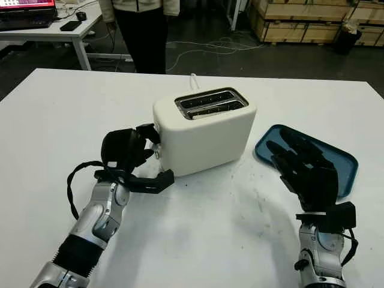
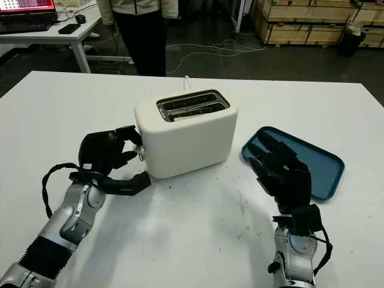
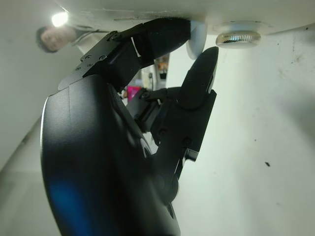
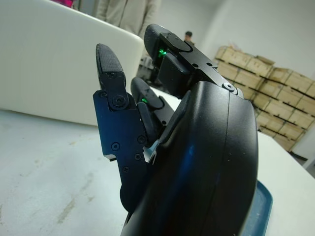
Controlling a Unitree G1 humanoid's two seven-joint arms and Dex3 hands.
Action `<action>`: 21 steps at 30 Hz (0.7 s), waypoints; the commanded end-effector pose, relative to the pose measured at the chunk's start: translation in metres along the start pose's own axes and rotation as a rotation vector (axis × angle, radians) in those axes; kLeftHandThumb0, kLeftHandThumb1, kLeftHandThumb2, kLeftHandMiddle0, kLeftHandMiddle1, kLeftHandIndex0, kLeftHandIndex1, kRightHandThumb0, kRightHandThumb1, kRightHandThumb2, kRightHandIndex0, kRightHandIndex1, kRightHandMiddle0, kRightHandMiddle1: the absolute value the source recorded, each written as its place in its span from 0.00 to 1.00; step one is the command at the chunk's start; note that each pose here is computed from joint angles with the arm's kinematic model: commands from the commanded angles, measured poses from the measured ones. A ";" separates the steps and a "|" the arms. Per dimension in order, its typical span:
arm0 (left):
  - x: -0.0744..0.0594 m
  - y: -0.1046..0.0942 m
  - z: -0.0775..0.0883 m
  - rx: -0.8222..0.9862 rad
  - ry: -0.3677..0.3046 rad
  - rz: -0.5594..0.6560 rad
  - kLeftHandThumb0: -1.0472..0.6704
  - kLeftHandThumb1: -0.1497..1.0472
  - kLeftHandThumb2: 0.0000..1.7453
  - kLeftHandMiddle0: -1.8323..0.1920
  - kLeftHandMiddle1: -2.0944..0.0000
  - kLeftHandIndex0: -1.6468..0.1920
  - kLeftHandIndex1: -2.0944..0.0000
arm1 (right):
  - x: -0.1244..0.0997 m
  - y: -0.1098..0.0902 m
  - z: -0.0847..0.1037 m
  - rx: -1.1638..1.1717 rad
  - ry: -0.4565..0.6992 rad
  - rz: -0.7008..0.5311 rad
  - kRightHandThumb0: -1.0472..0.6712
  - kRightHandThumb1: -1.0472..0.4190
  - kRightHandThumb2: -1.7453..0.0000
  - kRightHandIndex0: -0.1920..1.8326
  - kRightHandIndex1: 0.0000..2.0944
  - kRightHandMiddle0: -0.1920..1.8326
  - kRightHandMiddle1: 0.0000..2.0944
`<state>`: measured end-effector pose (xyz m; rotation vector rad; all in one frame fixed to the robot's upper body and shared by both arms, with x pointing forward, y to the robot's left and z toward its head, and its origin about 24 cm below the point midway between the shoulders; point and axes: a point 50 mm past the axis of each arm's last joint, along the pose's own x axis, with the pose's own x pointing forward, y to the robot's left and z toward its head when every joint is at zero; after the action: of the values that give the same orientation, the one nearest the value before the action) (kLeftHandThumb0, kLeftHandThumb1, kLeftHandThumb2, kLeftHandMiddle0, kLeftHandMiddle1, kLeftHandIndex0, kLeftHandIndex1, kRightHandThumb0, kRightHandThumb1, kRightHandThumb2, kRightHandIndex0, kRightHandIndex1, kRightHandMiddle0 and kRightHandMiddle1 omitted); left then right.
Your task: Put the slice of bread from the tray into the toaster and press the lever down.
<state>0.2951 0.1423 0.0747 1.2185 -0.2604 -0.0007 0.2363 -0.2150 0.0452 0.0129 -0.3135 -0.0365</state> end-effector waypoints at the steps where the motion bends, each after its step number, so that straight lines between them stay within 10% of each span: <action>1: -0.046 -0.080 0.033 0.020 -0.136 -0.572 0.44 0.89 0.12 0.48 0.55 0.33 0.81 | 0.005 0.001 0.007 -0.033 -0.030 0.017 0.37 0.09 0.96 0.49 0.00 0.46 0.00; 8: -0.031 -0.057 0.031 0.056 -0.214 -0.473 0.46 0.89 0.04 0.46 0.46 0.25 0.86 | 0.003 0.001 0.007 -0.017 -0.028 0.011 0.38 0.09 0.95 0.48 0.00 0.46 0.00; 12: -0.026 -0.050 0.031 0.071 -0.259 -0.420 0.45 0.86 0.00 0.44 0.26 0.38 0.37 | 0.002 0.000 0.007 -0.032 -0.030 0.008 0.37 0.09 0.95 0.48 0.00 0.46 0.00; 21: -0.028 -0.053 0.038 0.080 -0.264 -0.431 0.44 0.87 0.00 0.40 0.32 0.36 0.40 | 0.002 -0.002 0.009 -0.046 -0.038 0.010 0.36 0.09 0.94 0.49 0.00 0.46 0.00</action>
<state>0.2966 0.1448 0.0812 1.3443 -0.2867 -0.1160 0.2366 -0.2144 0.0480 -0.0089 -0.3223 -0.0331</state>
